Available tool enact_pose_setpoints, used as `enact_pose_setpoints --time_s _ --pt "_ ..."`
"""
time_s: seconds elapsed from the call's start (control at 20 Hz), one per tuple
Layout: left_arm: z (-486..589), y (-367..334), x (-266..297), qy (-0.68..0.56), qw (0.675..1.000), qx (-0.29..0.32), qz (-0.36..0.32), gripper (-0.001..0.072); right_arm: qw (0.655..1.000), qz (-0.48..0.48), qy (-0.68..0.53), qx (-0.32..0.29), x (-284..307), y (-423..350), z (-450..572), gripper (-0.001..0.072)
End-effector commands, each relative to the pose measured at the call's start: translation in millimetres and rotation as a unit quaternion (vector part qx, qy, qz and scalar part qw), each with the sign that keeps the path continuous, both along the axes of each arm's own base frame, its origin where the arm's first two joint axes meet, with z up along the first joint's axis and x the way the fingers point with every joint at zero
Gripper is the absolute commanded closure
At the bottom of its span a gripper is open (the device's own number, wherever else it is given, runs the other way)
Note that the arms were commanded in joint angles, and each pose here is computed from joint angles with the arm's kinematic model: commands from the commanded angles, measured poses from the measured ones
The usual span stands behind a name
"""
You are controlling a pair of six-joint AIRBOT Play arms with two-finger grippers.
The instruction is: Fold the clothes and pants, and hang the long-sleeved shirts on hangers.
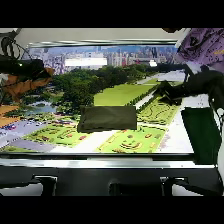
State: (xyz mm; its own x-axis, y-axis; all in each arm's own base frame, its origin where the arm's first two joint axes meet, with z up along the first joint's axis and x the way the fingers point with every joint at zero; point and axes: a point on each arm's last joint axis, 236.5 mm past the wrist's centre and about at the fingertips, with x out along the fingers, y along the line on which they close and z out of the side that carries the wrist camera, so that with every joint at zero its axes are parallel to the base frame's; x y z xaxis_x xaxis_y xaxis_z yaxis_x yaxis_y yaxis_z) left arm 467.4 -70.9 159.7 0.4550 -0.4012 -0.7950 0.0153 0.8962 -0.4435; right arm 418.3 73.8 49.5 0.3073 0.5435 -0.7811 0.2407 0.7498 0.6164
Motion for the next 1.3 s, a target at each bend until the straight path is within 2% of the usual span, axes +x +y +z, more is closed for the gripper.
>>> enact_pose_setpoints --time_s 0.0,0.15,0.65,0.75,0.8,0.85,0.9,1.05,1.25 --pt "0 0 0 -0.005 1.000 0.005 -0.007 0.0690 0.996 0.036 0.026 0.078 -26 -6 -51 0.0224" --pt "0 0 0 -0.005 1.000 0.005 -0.007 0.0690 0.992 0.053 0.053 0.102 -34 19 -94 0.0234" --pt "0 0 0 -0.005 1.000 0.005 -0.008 0.0690 0.990 0.095 0.061 0.080 -29 98 -147 0.0248" --pt "0 0 1 -0.004 1.000 0.005 -0.008 0.0689 0.990 0.107 0.060 0.073 -33 109 -149 0.0361" --pt "-1 0 1 -0.004 1.000 0.004 -0.008 0.0690 0.989 0.112 0.058 0.072 -34 113 -149 0.0475" --pt "-1 0 1 -0.004 1.000 0.005 -0.008 0.0690 0.990 0.109 0.057 0.075 -33 116 -147 0.0619" --pt "-1 0 1 -0.004 1.000 0.004 -0.008 0.0689 0.990 0.103 0.053 0.077 -29 116 -140 0.0688" --pt "-1 0 1 -0.004 1.000 0.004 -0.008 0.0690 0.994 0.091 0.006 0.061 0 110 -99 0.0689" --pt "-1 0 1 -0.004 1.000 0.004 -0.008 0.0689 0.998 0.009 -0.043 0.055 62 68 -31 0.0689"
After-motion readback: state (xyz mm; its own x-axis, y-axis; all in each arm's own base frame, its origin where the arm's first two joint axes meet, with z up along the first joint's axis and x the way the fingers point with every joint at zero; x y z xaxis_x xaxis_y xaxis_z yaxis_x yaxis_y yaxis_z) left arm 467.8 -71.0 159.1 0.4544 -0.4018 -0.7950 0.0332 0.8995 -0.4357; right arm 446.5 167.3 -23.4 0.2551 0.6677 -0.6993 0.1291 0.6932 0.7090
